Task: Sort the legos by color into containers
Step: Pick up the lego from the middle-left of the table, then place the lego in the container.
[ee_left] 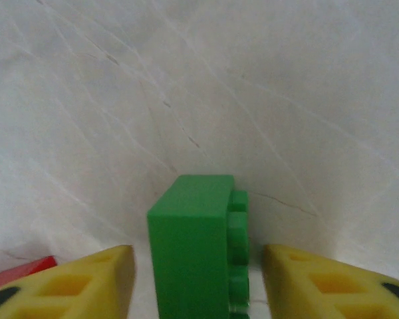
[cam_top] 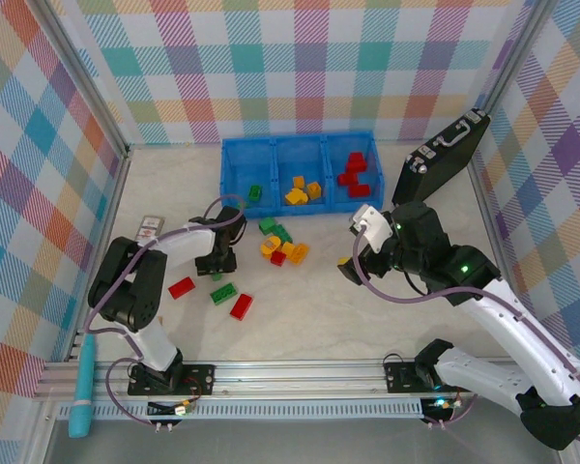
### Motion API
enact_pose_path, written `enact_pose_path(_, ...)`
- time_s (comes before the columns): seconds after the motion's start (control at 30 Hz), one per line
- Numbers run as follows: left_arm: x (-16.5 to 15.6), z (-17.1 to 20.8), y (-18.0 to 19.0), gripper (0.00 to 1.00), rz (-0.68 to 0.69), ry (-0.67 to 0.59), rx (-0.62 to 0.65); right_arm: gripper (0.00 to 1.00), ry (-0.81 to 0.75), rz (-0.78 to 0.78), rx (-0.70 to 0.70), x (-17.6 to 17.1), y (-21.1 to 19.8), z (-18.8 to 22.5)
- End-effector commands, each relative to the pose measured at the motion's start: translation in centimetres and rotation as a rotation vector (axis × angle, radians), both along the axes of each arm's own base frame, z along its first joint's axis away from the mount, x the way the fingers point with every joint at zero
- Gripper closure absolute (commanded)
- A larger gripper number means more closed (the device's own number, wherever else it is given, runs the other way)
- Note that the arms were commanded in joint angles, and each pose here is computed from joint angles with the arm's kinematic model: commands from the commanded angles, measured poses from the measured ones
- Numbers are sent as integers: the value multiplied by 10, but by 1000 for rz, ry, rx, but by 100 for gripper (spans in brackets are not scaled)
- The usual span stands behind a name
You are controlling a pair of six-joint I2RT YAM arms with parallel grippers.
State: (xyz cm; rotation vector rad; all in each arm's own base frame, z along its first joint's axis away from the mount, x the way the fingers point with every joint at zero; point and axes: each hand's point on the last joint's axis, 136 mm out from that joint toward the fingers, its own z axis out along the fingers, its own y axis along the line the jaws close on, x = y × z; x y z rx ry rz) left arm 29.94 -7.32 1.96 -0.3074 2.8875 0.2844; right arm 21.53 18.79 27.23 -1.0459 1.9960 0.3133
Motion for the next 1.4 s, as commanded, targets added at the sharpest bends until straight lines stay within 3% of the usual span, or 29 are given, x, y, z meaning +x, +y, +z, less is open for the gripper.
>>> enact_pose_path(0.0, -9, -15, 6, 59, 43, 39, -15, 1, -19, -2, 21, 3, 4, 9)
enact_pose_path(0.2, -8, -16, 5, 76, 42, 45, -29, 1, -19, -2, 17, 5, 5, 7)
enact_pose_path(0.4, 6, 5, -1, 79, 34, 6, -56, 1, -26, -12, 4, 6, 2, 5)
enact_pose_path(0.67, 95, 112, -28, 77, -56, -245, -37, 1, -20, -17, -8, 10, 4, 1)
enact_pose_path(0.83, 152, 142, -51, 77, -79, -388, -85, 1, -16, -19, -20, 12, 4, 0)
enact_pose_path(1.13, 227, 124, -69, 77, -49, -500, -130, 1, -19, -24, -42, 15, 3, 2)
enact_pose_path(1.27, 243, 104, -71, 76, -48, -502, -143, 1, -8, -18, -38, 14, 4, 1)
enact_pose_path(1.37, 246, 92, -72, 70, -44, -489, -168, 1, 6, -20, -39, 13, 5, 1)
